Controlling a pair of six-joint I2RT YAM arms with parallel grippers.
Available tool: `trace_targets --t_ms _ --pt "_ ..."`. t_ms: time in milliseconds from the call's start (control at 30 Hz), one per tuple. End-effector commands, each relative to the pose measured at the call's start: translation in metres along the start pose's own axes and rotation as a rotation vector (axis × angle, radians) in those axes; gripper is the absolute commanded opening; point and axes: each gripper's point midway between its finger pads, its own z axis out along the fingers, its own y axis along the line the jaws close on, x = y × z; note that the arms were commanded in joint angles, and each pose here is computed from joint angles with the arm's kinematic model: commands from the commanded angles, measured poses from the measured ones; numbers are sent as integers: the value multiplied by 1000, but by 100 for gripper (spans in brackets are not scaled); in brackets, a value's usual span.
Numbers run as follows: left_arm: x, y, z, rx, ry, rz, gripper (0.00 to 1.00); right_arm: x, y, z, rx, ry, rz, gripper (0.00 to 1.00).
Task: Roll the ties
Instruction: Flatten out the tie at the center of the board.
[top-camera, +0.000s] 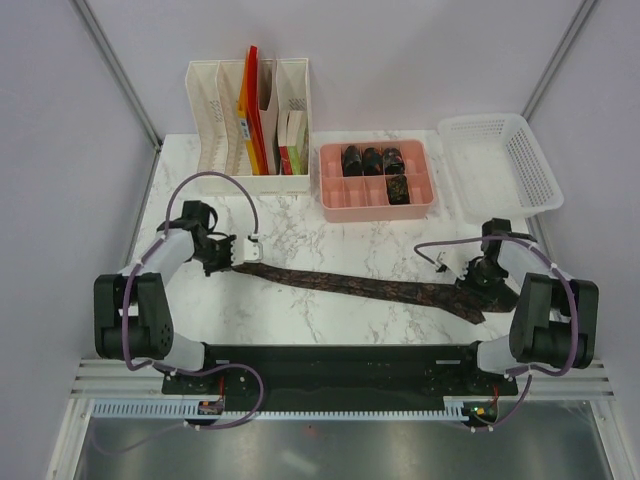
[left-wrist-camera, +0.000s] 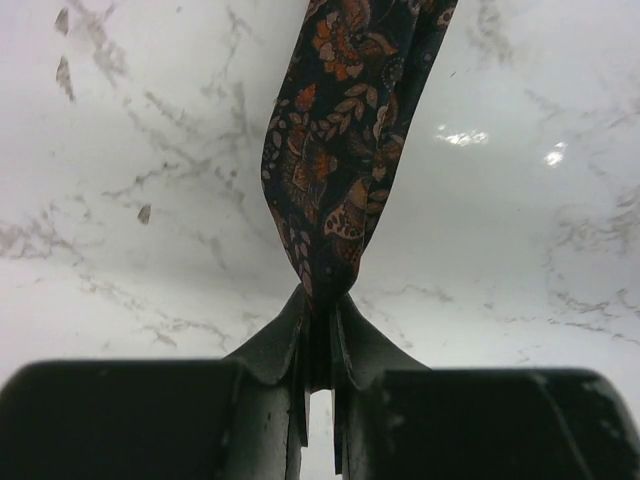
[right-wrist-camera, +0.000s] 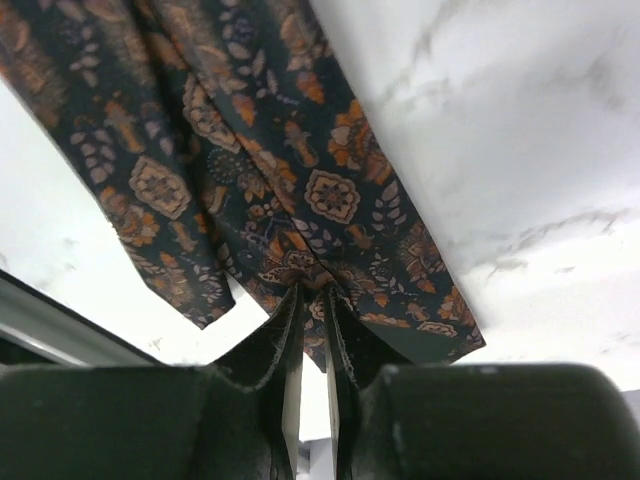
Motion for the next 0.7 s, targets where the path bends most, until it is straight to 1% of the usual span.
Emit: trace_targets --t_ms 0,33,67,100,133,167,200,233,267,300,333,400,500,533,667 --pt "-34 -18 9 64 -68 -3 6 24 -12 -1 -42 46 -12 20" --pt "-38 -20 10 72 -74 -4 6 31 -19 -1 -37 46 21 21" --pt "-42 -22 11 78 -80 -15 6 30 -35 -7 -7 33 33 22" --pt "-45 -24 14 89 -80 -9 6 31 -38 -7 -21 30 37 22" --pt "-44 -26 15 95 -78 -16 6 29 -41 -11 -28 7 45 28" --pt "-42 -30 18 109 -75 -35 6 23 -52 -22 -9 -21 39 31" --pt "-41 -31 19 116 -70 -47 7 19 -44 -32 -42 -42 40 35" --pt "-40 -36 22 132 -67 -74 8 6 -48 -43 -35 -109 27 44" --pt "-39 -38 23 139 -65 -83 9 3 -36 -55 -59 -133 23 53" --pt "-37 -43 25 150 -62 -91 9 -3 -35 -62 -55 -163 12 56" --pt "-36 -45 25 149 -62 -90 9 -10 -30 -67 -58 -200 -1 58" --pt "-35 -50 27 157 -61 -97 11 -13 -15 -77 -68 -224 -26 58" --pt "-36 -50 27 155 -72 -93 15 -14 7 -67 -95 -218 -63 60" --pt "-38 -49 27 154 -78 -95 15 -13 17 -59 -119 -213 -48 60" --pt "-40 -42 25 136 -79 -96 16 -19 20 -43 -116 -211 -20 58"
